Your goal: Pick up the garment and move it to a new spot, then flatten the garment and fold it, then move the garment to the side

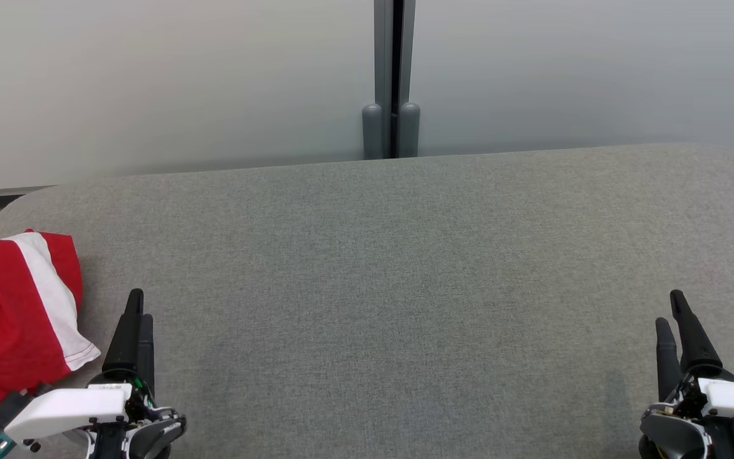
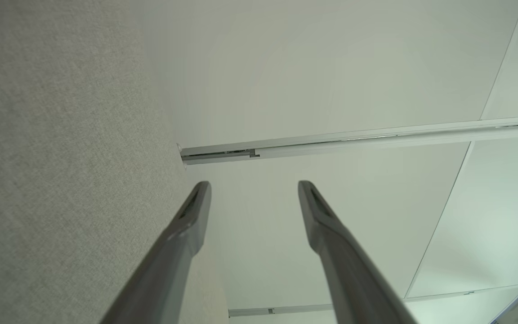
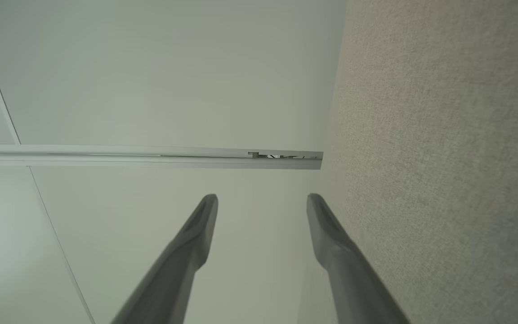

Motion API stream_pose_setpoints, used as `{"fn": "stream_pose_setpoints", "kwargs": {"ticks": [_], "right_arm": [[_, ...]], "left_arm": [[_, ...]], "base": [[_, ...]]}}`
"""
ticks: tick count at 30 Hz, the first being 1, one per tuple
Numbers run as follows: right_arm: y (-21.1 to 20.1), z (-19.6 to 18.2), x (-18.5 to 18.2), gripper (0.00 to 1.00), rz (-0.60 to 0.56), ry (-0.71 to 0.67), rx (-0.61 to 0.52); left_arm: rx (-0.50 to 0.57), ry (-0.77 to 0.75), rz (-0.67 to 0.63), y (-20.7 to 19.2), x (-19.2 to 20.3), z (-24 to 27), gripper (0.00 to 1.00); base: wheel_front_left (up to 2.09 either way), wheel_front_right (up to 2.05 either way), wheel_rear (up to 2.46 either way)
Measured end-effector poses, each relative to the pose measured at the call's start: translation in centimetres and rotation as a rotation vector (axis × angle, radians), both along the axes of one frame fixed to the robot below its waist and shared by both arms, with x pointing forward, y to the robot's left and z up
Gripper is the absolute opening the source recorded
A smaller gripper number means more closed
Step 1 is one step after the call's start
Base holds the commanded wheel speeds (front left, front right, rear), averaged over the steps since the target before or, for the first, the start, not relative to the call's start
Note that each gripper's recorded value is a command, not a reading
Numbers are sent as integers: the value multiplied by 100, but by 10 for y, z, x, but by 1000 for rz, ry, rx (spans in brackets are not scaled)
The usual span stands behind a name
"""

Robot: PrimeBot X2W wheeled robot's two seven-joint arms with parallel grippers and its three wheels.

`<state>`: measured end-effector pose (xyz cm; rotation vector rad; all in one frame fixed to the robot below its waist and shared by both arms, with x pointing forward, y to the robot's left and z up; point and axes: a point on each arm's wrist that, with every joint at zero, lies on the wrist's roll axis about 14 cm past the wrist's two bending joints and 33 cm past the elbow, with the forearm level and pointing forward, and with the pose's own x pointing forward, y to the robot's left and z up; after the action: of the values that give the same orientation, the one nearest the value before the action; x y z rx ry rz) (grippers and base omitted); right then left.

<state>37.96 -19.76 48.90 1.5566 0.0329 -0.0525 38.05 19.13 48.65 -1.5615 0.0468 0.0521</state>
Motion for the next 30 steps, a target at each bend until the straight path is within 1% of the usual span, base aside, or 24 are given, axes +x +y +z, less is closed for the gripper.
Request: {"fn": "stream_pose_setpoints", "kwargs": {"ticks": [4, 9, 10, 11, 19, 30], "right_arm": [[-1, 7, 3, 100, -3, -18, -59], [-4, 13, 5, 100, 0, -31, -176], [-4, 15, 5, 100, 2, -35, -203], [-5, 18, 5, 100, 1, -44, -250], [-5, 29, 7, 100, 8, -73, -440], [4, 35, 6, 100, 39, -103, -685]], "left_arm": [[64, -23, -5, -1, 5, 8, 100], [165, -46, -8, -2, 8, 17, 100], [190, -52, -12, -3, 9, 19, 100], [237, -67, -16, -5, 11, 24, 100], [452, -100, -45, -11, 13, 33, 100], [684, -129, -58, -18, 14, 41, 100]], "base": [[0, 0, 0], [0, 0, 0], [0, 0, 0], [0, 0, 0], [0, 0, 0], [0, 0, 0]]}}
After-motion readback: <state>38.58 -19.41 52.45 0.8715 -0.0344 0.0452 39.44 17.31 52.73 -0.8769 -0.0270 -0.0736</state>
